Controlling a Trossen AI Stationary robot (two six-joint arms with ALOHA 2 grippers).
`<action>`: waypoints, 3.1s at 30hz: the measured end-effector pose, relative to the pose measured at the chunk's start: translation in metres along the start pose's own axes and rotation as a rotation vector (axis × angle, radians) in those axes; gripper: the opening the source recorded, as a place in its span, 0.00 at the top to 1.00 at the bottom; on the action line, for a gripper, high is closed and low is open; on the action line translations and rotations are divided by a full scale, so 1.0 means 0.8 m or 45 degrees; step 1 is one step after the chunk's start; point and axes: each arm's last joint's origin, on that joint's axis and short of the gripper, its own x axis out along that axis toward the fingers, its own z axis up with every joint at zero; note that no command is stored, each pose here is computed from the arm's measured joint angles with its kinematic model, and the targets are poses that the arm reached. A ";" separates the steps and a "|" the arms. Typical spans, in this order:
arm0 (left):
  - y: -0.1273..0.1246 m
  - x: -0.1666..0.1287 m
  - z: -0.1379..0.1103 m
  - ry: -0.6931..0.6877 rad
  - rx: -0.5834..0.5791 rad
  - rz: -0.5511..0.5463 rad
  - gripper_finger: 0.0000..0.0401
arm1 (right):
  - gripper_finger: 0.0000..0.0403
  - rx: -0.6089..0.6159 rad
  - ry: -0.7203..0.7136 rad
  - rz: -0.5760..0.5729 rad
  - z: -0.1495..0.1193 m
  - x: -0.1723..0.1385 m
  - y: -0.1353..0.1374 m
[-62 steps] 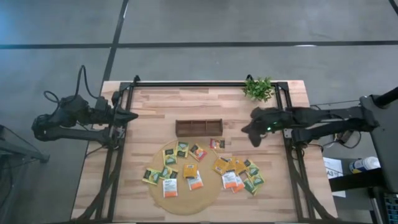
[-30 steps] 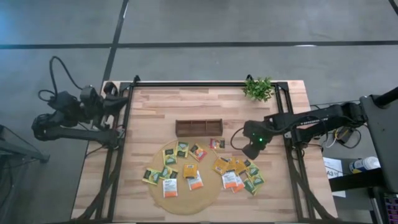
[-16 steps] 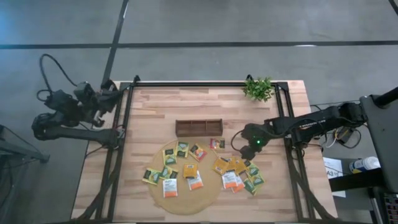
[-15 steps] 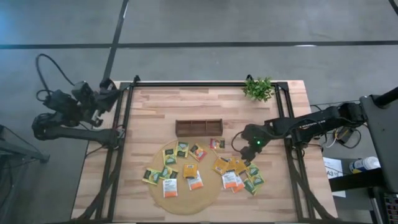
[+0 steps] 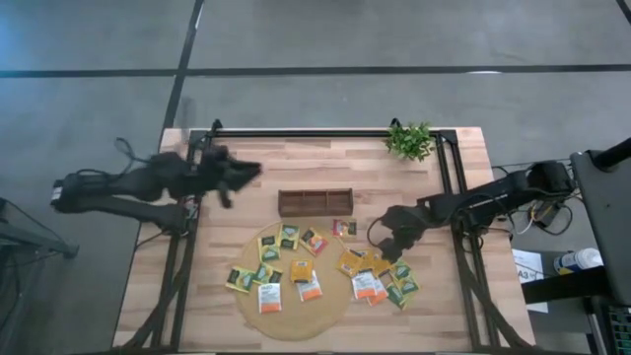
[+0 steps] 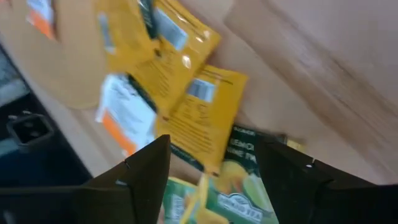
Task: Pick & Place Tea
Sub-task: Put the yellow tea bag into the middle section of the wooden organizer
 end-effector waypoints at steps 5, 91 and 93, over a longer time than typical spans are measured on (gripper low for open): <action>0.005 0.017 -0.020 0.153 0.040 0.068 0.67 | 0.41 -0.080 0.035 -0.035 0.004 0.024 0.006; 0.017 0.099 -0.070 0.398 -0.187 0.019 0.67 | 0.98 -0.474 -0.213 -0.262 0.005 -0.045 0.053; 0.018 0.100 -0.069 0.396 -0.185 0.021 0.67 | 0.98 -0.484 -0.218 -0.264 0.006 -0.046 0.056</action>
